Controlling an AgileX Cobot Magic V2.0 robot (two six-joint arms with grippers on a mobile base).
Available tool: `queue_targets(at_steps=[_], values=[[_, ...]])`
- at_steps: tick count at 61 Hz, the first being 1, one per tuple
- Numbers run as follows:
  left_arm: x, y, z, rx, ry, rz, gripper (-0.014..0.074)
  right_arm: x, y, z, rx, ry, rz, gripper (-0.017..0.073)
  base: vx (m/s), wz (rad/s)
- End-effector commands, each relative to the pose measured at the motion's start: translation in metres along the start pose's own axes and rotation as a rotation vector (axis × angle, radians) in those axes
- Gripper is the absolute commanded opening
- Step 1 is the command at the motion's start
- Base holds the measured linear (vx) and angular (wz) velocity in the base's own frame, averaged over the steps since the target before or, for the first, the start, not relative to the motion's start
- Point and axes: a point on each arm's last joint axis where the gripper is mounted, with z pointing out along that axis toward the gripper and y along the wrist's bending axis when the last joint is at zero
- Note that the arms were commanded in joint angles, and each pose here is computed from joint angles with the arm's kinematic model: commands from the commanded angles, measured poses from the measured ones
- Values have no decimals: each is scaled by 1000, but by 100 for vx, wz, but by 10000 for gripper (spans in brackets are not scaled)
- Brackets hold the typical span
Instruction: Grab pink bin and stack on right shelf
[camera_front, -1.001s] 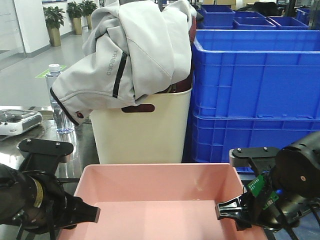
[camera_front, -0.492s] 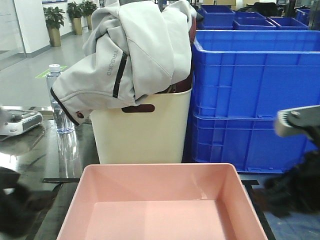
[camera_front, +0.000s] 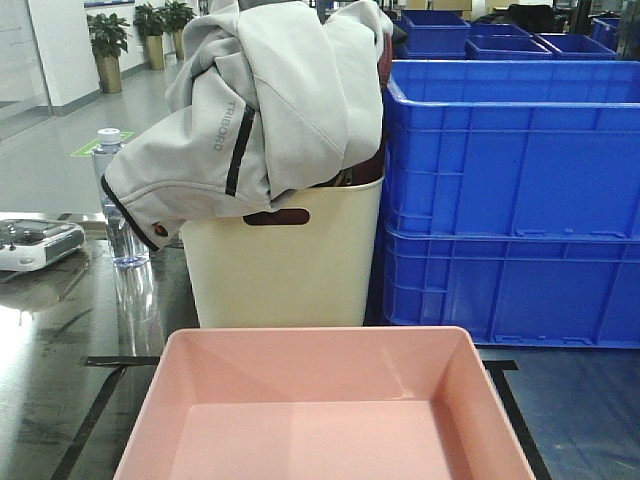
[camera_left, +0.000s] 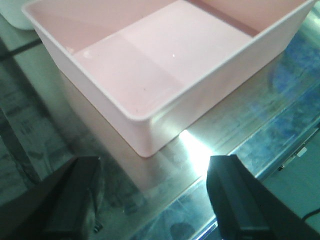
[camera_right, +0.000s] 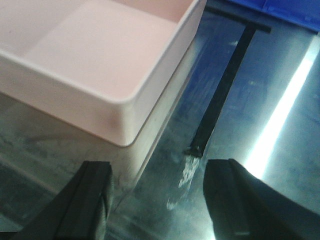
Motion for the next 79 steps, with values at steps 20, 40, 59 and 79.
queue_targets(at_steps=[20,40,59,79], values=[[14,0,14,4,-21,-13,259,13,0,6,10,-35,-7,133,0,0],[14,0,14,5,-18,-13,75,13,1,5,9,-36,-6,-15,0,0],[18,8,1,-110,-111,21,69,13,0,5,10,-38,-7,-12,0,0],[64,27,3,-535,-464,56,-8,13,1,5,7,-38,-5,-12,0,0]])
